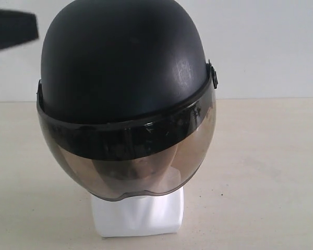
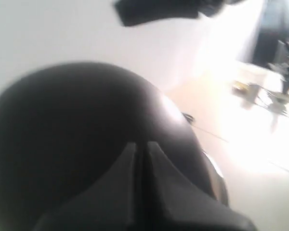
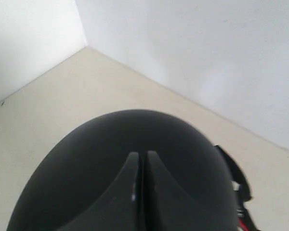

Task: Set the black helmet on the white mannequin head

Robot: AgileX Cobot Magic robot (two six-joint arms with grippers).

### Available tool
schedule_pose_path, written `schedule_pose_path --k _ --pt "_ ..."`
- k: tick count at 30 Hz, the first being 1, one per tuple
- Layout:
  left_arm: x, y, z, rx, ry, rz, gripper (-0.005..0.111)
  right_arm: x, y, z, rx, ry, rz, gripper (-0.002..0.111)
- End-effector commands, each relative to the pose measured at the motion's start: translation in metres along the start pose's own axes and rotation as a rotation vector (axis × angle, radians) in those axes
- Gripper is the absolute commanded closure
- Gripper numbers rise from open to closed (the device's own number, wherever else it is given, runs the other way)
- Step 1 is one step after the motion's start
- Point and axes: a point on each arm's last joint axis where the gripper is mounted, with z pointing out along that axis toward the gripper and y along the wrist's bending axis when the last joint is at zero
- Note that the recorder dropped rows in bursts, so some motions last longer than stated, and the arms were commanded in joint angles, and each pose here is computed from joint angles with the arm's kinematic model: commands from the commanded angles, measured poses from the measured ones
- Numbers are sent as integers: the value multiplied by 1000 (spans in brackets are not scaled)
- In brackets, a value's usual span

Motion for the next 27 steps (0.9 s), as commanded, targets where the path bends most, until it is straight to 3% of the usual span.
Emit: schedule_pose_path --k 1,5,10,17,21,27 --pt "-24 7 -29 -278 -206 -72 102 -6 -22 -43 150 -96 41 106" --pt "-32 13 -45 -434 -303 -72 102 12 -47 -65 307 -134 124 106" --pt "-25 24 -56 -594 -347 -75 102 67 -70 -88 457 -233 190 106" --pt "2 18 -85 -730 -392 -32 102 147 -42 -143 430 -518 136 106" --pt "24 13 -93 -719 -402 -98 102 184 -35 -150 421 -558 106 106" --pt "64 5 -98 -678 -363 -103 102 224 -35 -148 443 -461 133 106"
